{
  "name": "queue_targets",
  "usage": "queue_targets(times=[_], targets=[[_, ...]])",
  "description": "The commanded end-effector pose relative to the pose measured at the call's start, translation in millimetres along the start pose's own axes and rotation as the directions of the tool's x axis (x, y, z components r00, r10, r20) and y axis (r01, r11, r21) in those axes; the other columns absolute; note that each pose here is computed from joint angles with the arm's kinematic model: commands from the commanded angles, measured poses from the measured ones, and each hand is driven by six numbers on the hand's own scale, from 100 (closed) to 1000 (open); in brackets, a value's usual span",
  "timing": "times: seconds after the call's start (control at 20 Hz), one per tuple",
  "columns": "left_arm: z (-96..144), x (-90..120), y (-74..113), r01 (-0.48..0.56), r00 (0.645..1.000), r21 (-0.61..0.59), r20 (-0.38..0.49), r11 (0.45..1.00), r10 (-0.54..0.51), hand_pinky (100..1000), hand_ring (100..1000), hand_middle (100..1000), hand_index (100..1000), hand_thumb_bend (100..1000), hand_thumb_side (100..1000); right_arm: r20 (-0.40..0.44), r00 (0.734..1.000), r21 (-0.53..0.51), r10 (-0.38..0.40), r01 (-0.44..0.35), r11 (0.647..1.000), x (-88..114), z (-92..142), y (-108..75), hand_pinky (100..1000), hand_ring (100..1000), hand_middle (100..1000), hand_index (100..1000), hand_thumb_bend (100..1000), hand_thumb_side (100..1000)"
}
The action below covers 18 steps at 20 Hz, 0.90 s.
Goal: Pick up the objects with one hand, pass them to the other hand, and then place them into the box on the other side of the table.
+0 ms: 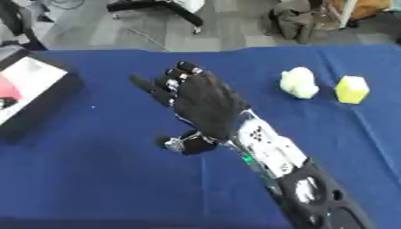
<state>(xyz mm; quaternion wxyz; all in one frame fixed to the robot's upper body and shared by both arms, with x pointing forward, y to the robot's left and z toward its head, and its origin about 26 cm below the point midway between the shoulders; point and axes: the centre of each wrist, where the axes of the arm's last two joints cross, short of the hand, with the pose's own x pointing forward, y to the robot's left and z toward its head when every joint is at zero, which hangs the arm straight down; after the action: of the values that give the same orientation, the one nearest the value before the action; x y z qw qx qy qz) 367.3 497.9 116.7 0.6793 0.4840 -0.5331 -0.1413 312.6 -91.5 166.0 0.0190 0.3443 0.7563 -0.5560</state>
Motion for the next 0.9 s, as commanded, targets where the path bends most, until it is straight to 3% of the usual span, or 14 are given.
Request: queue_targets(times=[0.05, 0.25, 0.45, 0.55, 0.7, 0.8, 0.9], targets=[[-10, -19, 7.3, 0.003, 0.99, 0.146, -0.139, 0.989, 0.018, 572, 408, 381, 458, 644, 193, 0.007, 1.0, -0.016, 0.008, -0.008, 1.0, -4, -2, -5.6, 689, 614, 501, 1000, 515, 455], [-14, -20, -11.7, -0.025, 0.985, 0.191, -0.161, 0.981, 0.057, 578, 434, 416, 487, 656, 235, 0.016, 1.0, -0.018, -0.001, 0.001, 1.0, -4, -3, -6.5, 690, 615, 502, 1000, 507, 463], [-19, -6, -18.9, -0.044, 0.992, 0.216, -0.105, 0.975, 0.068, 604, 524, 548, 605, 737, 338, 0.022, 1.0, -0.016, -0.009, 0.009, 1.0, -3, -4, -6.6, 691, 616, 502, 1000, 501, 465], [-21, 3, -19.1, -0.058, 0.994, 0.234, -0.072, 0.97, 0.076, 612, 558, 602, 652, 763, 379, 0.023, 1.0, -0.012, -0.014, 0.014, 1.0, -3, -4, -5.9, 691, 616, 502, 1000, 500, 466], [-23, 17, -15.7, -0.065, 0.997, 0.247, -0.016, 0.967, 0.071, 675, 716, 800, 837, 919, 522, 0.024, 1.0, -0.005, -0.02, 0.02, 1.0, -3, -3, -4.8, 691, 616, 501, 1000, 497, 466], [-24, 27, -10.6, -0.085, 0.996, 0.255, 0.028, 0.963, 0.081, 690, 745, 837, 886, 942, 605, 0.025, 0.999, -0.002, -0.022, 0.022, 1.0, -3, -2, -4.2, 691, 616, 502, 1000, 497, 467], [-24, 36, -4.7, -0.128, 0.991, 0.266, 0.072, 0.955, 0.113, 692, 746, 839, 890, 929, 569, 0.023, 0.999, 0.002, -0.023, 0.023, 1.0, -3, -1, -3.5, 692, 617, 502, 1000, 496, 468]])
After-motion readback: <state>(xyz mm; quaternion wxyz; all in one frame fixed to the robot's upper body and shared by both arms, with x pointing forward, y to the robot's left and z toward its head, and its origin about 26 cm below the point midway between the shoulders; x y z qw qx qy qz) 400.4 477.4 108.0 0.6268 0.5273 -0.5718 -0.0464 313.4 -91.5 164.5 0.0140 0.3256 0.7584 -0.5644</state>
